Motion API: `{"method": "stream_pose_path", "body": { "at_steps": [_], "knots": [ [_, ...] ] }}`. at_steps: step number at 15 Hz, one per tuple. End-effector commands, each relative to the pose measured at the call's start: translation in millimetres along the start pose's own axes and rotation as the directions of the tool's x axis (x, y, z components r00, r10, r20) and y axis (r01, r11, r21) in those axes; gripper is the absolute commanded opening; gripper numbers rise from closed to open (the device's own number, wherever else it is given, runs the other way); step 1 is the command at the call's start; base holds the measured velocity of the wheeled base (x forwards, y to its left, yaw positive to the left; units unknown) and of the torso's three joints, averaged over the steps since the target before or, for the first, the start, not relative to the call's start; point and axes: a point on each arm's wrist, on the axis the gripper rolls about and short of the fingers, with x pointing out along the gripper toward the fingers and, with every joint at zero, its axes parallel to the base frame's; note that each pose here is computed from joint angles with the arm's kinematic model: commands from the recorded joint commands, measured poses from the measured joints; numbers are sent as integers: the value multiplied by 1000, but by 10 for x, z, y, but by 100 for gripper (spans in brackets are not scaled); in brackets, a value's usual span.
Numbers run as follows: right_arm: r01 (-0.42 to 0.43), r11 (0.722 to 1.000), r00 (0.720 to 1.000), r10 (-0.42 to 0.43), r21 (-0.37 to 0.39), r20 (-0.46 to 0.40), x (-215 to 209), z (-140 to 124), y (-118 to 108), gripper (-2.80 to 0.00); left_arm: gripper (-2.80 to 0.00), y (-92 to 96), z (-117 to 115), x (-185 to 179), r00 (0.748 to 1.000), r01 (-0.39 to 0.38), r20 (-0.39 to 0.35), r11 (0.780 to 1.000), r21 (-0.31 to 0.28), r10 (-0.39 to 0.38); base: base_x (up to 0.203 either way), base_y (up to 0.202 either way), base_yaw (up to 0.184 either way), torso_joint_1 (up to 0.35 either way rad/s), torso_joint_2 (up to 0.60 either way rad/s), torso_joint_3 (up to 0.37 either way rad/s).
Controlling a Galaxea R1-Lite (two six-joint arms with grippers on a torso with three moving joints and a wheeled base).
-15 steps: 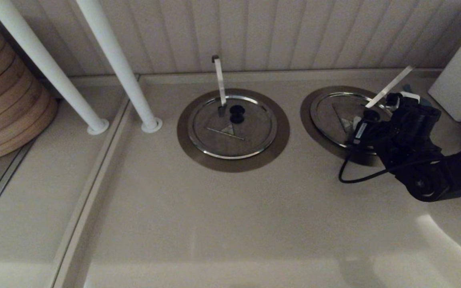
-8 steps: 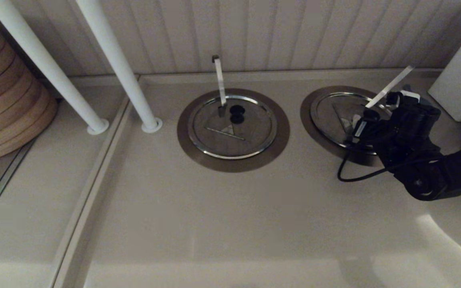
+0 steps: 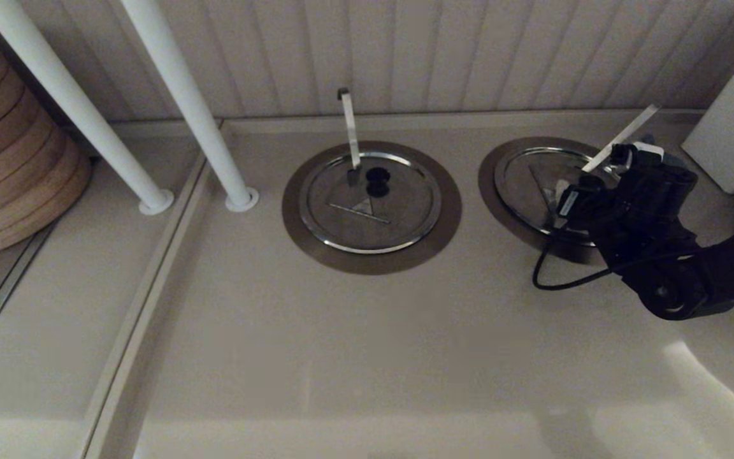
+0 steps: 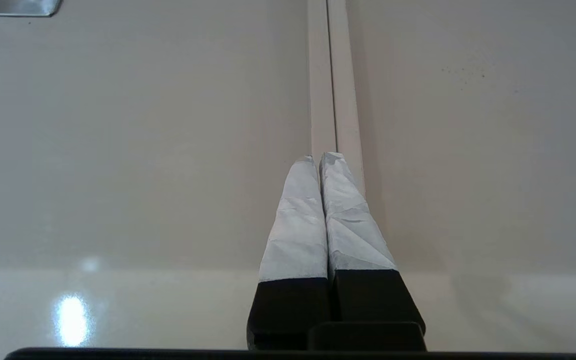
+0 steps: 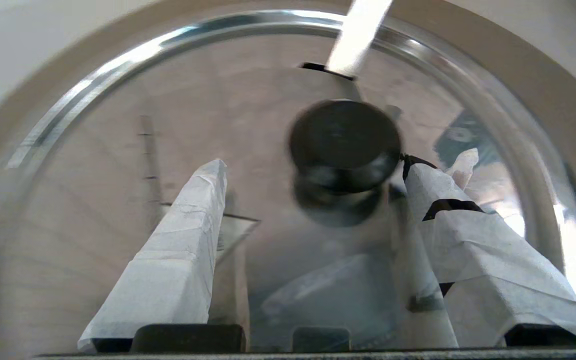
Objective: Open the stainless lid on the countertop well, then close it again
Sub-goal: Open the lid
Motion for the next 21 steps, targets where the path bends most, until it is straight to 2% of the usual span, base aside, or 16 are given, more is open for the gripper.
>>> {"method": "stream_pose_path", "body": {
  "at_steps": [1, 5, 10, 17, 21],
  "knots": [
    [-7, 1000, 1000, 7, 7, 14, -24, 28, 24, 0, -280, 0, 0, 0, 1000, 0, 1, 1000, -1, 0, 0, 0, 0, 0, 0, 0],
    [-4, 1000, 1000, 4, 6, 15, -16, 31, 16, 0, -280, 0, 0, 0, 1000, 0, 1, 1000, -1, 0, 0, 0, 0, 0, 0, 0],
    [46, 999, 999, -45, -25, 26, 111, 36, -137, 0, -280, 0, 0, 0, 1000, 0, 1, 1000, -1, 0, 0, 0, 0, 0, 0, 0],
    [52, 998, 999, -52, -35, 13, 363, -272, -121, 0, -280, 0, 0, 0, 1000, 0, 1, 1000, -1, 0, 0, 0, 0, 0, 0, 0],
    [44, 998, 999, -42, -46, 33, 386, -259, -78, 0, -280, 0, 0, 0, 1000, 0, 1, 1000, -1, 0, 0, 0, 0, 0, 0, 0]
  ]
}}
